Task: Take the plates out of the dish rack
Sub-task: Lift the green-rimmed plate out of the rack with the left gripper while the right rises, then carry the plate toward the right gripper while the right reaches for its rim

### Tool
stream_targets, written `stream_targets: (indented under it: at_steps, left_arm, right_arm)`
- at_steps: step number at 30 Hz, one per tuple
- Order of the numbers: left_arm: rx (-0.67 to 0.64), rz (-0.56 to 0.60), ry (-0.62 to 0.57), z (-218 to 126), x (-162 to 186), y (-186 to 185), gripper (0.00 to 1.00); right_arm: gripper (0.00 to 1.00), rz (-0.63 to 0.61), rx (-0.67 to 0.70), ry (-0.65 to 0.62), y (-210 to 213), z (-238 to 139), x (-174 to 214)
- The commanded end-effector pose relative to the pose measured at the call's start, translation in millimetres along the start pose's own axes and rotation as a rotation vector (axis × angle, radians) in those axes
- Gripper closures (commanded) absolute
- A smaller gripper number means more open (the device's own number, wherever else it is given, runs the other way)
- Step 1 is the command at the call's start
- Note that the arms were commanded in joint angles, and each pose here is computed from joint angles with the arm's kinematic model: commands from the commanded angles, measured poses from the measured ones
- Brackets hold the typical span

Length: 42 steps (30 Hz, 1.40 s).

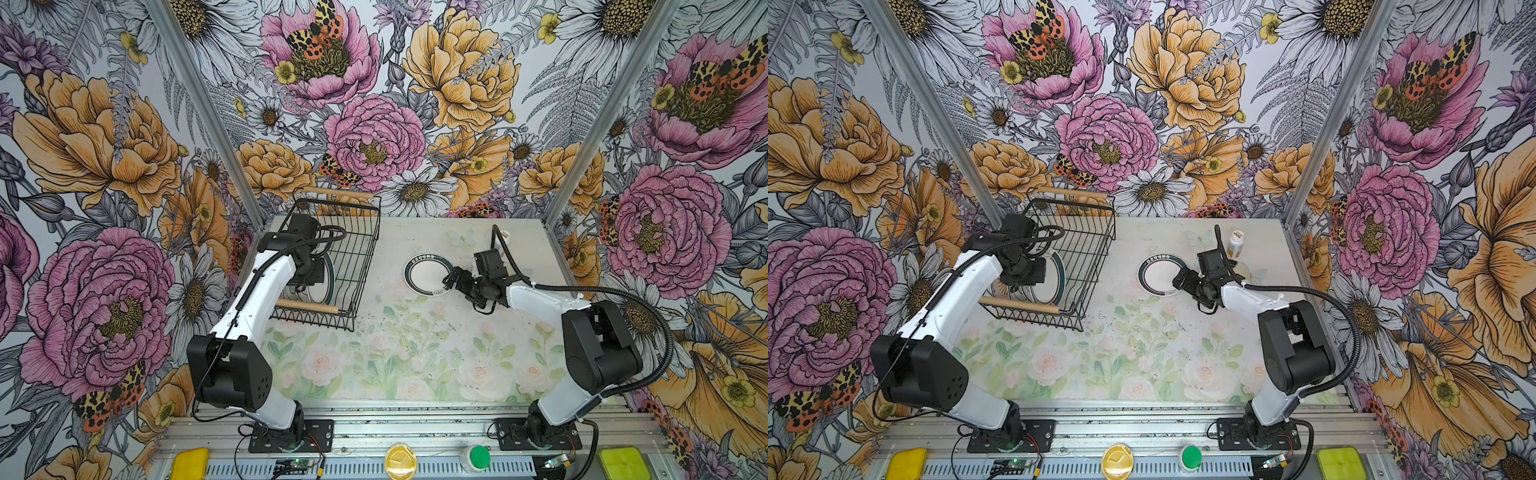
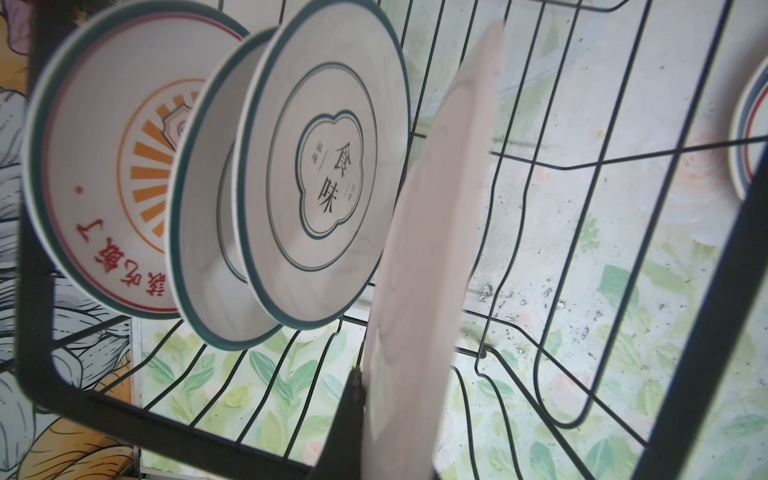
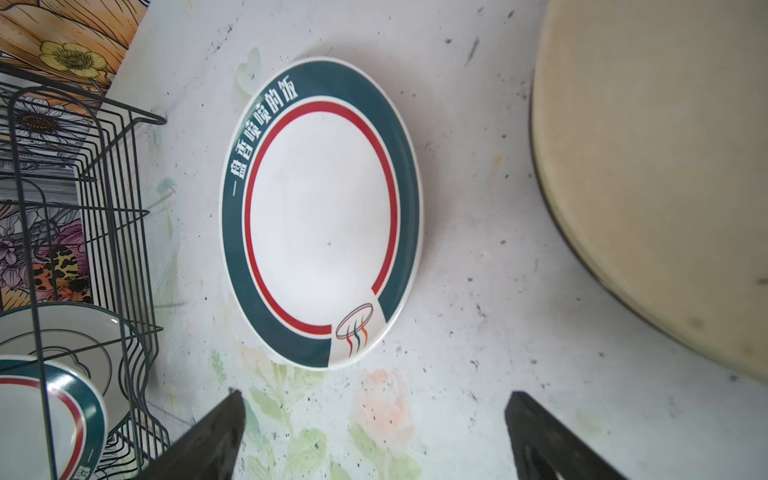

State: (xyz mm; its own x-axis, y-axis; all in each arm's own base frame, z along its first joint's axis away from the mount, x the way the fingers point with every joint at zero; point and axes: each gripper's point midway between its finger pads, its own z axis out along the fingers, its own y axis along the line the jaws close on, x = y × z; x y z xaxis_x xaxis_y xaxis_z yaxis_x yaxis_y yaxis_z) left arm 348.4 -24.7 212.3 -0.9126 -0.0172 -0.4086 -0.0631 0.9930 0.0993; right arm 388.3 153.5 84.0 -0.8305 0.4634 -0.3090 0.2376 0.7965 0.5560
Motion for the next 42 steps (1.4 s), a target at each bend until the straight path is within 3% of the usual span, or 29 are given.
stream_targets:
  at_steps: [1, 10, 15, 19, 26, 30, 38, 42]
  left_arm:
    - [-0.078, -0.002, -0.158, -50.4, -28.1, 12.3, 1.0]
    - [-0.215, -0.012, -0.513, -180.3, -72.5, 21.0, 1.0]
    - [-0.169, -0.184, -0.664, -223.6, -75.6, 19.0, 1.0]
    - [0.012, -0.354, -0.718, -216.8, -68.2, -4.7, 1.0]
    - [0.442, -0.589, -0.778, -190.3, -56.3, -56.0, 1.0]
    - [0.575, -0.679, -0.782, -177.4, -49.5, -68.8, 1.0]
    - [0.862, -0.609, -0.596, -143.8, -54.9, -142.3, 1.0]
    - [0.903, -0.563, -0.529, -129.5, -54.5, -172.6, 1.0]
  right_arm:
    - [0.01, -0.04, 0.001, -0.048, 3.2, -18.5, -7.9]
    - [0.01, -0.264, 0.085, -0.232, 8.7, -79.2, -43.4]
    - [0.01, -0.296, 0.111, -0.283, 5.7, -95.1, -51.9]
    - [0.01, -0.27, 0.134, -0.306, -1.6, -102.0, -52.4]
    - [0.01, -0.239, 0.143, -0.307, -14.9, -106.4, -41.0]
    - [0.01, -0.227, 0.107, -0.288, -14.8, -107.6, -33.8]
    - [0.01, -0.237, -0.089, -0.252, 14.6, -116.5, -22.1]
    - [0.01, -0.234, -0.151, -0.242, 21.6, -122.7, -17.5]
